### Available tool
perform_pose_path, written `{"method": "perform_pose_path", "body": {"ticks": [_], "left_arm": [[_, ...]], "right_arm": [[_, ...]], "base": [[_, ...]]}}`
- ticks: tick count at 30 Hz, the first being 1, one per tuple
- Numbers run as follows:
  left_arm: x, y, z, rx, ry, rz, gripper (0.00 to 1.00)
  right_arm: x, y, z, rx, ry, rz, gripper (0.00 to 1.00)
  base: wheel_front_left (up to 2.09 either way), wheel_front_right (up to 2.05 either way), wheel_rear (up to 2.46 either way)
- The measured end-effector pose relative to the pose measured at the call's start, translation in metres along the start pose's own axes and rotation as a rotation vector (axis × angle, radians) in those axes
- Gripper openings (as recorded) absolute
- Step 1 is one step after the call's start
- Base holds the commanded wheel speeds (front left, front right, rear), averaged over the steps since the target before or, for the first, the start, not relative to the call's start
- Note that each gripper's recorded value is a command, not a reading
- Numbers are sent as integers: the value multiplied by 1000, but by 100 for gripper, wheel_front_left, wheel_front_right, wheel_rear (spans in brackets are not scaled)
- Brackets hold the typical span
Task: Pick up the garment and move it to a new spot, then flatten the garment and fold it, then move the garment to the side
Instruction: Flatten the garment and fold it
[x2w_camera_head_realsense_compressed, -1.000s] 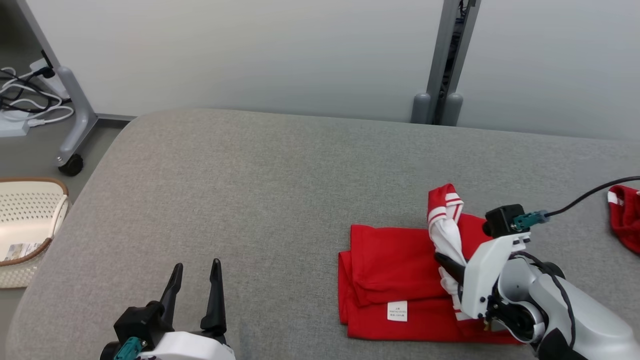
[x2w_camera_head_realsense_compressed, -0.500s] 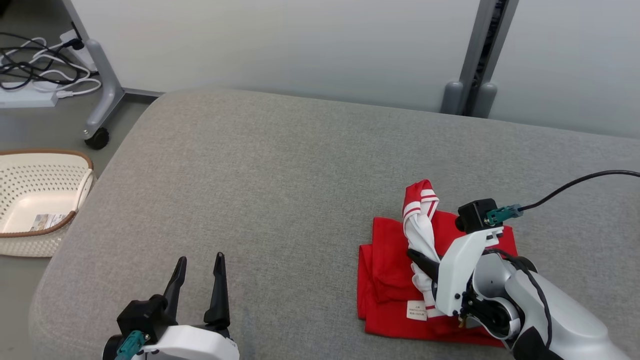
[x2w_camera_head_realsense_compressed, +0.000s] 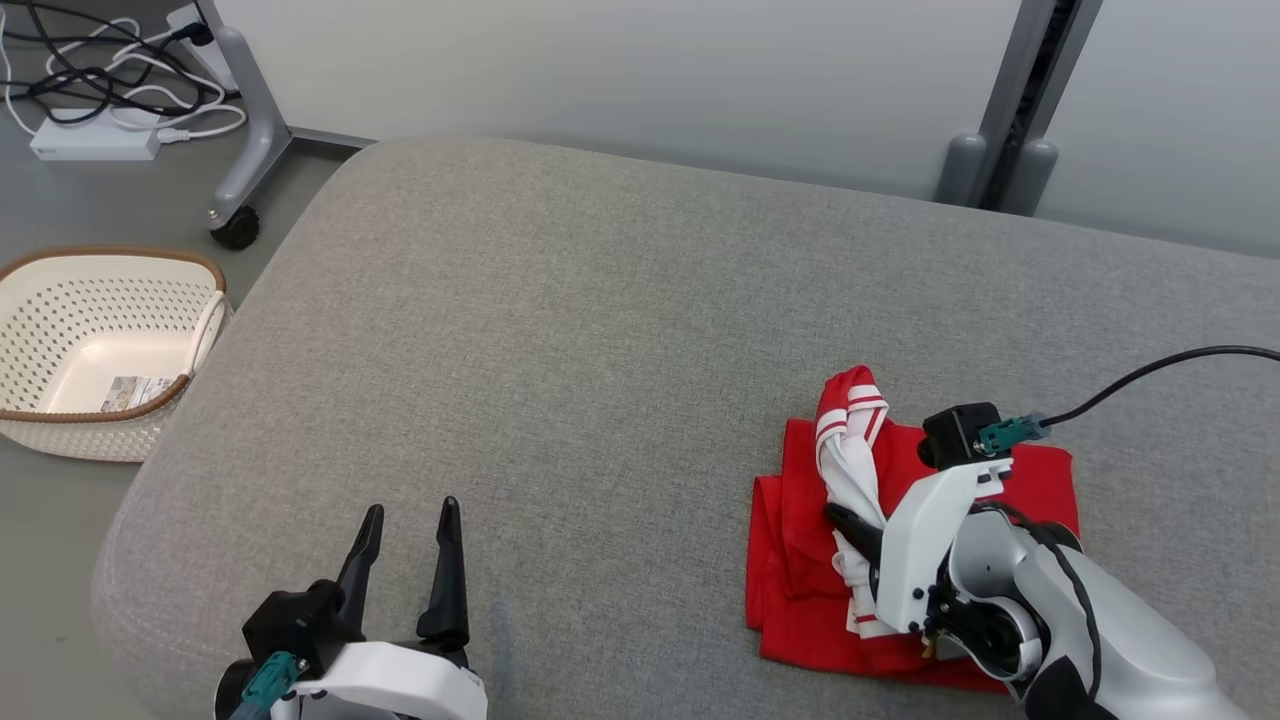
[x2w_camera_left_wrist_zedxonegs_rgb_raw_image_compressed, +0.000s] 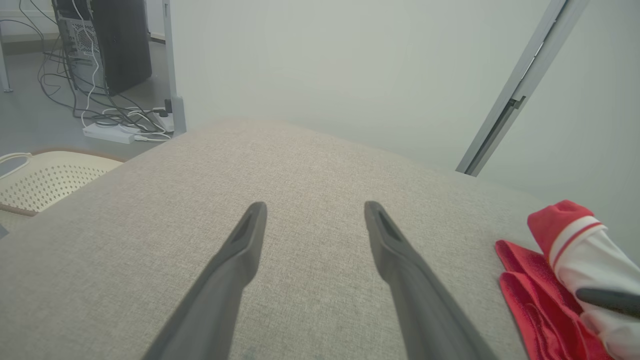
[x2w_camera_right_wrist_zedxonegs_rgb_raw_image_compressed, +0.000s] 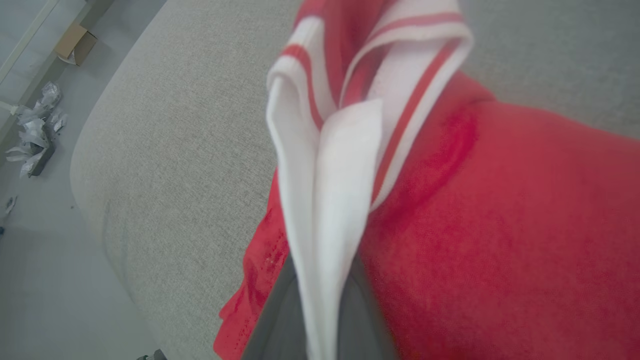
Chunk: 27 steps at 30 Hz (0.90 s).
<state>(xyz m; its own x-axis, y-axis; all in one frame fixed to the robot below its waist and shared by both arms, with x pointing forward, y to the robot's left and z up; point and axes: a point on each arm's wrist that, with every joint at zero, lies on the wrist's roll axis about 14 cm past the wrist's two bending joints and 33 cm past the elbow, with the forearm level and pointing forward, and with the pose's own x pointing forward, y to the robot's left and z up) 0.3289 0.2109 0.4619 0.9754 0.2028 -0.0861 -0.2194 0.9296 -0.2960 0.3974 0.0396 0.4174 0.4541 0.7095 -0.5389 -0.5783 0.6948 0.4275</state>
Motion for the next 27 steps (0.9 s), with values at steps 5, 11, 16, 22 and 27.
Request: {"method": "perform_pose_path", "body": {"ticks": [5,11,16,22,27], "left_arm": [[0,2,-2,2,8,8,100],[-1,5,-3,4,12,16,100],[-2,7,-2,4,8,24,100],[-2,8,2,9,-4,23,100],[0,1,6,13,-21,-4,100]], "right_arm": [[6,3,1,-5,-5,7,100],[13,15,7,-12,-24,36,100],[15,32,16,-21,-59,77,100],[7,39,44,-27,-173,90,100],[-13,24,70,-56,-292,38,100]], "base": [[0,0,0],[0,0,0],[0,0,0],[0,0,0],[0,0,0]]}}
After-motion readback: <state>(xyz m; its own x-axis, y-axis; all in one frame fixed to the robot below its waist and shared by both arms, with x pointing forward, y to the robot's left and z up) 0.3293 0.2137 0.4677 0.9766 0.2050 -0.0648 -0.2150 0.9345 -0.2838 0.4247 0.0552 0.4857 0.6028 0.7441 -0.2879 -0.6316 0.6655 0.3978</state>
